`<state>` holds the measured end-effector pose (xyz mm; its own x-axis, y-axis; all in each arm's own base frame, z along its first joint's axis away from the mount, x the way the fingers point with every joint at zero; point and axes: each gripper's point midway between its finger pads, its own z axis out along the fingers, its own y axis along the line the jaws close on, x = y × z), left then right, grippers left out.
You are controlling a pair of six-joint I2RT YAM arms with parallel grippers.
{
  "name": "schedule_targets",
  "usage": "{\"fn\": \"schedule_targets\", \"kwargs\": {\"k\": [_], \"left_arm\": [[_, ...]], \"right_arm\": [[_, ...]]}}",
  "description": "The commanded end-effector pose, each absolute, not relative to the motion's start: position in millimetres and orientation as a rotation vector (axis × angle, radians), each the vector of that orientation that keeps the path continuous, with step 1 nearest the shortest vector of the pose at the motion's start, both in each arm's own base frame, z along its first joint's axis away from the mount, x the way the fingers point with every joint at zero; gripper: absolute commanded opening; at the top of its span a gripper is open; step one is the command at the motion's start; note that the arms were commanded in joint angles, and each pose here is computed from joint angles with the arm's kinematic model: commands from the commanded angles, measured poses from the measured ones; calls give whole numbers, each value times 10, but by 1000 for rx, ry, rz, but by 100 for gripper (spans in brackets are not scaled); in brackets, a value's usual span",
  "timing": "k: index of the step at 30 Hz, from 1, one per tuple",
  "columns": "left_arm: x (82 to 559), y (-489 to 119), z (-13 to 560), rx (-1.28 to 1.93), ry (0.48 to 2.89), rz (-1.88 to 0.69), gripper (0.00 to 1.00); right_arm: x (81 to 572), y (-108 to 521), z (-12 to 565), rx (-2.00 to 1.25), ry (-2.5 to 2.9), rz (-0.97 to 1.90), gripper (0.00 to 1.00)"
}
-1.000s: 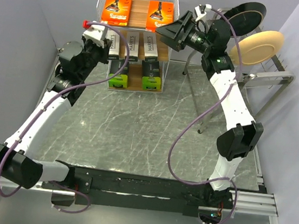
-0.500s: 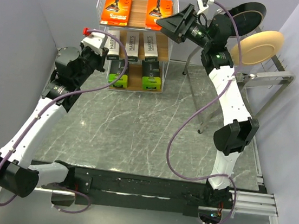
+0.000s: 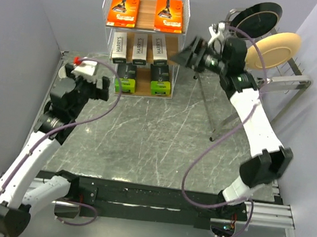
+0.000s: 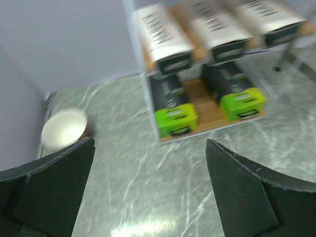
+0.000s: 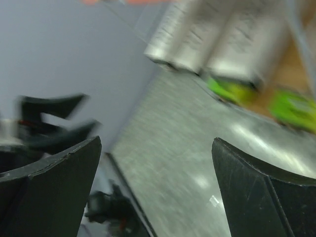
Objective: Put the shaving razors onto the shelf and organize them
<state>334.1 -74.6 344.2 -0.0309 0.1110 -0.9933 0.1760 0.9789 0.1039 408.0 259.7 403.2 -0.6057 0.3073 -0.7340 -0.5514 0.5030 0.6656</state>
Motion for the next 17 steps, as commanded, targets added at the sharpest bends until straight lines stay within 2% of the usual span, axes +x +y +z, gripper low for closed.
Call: {"fn": "schedule_targets", "kwargs": {"k": [1,5,9,13,17], "left_arm": [[3331,-392,3149,-27,1654,-12,99],[3360,-310,2945,-169,1688,-101,100],[3312,-207,2769,-227,1682,-76,100],[3312,-76,2782,-294,1688,-17,99],[3293,-63,2911,-278,1658,-9,100]], "right_arm": [[3881,2111,3031,-150,2097,782,100],[3580,1908,2681,-131,2135,451,100],[3238,1789,2757,-215,2085,406,100],[3130,1605,2701,-233,2108,309,100],[3046,1690,2689,-274,2127,348,100]]}}
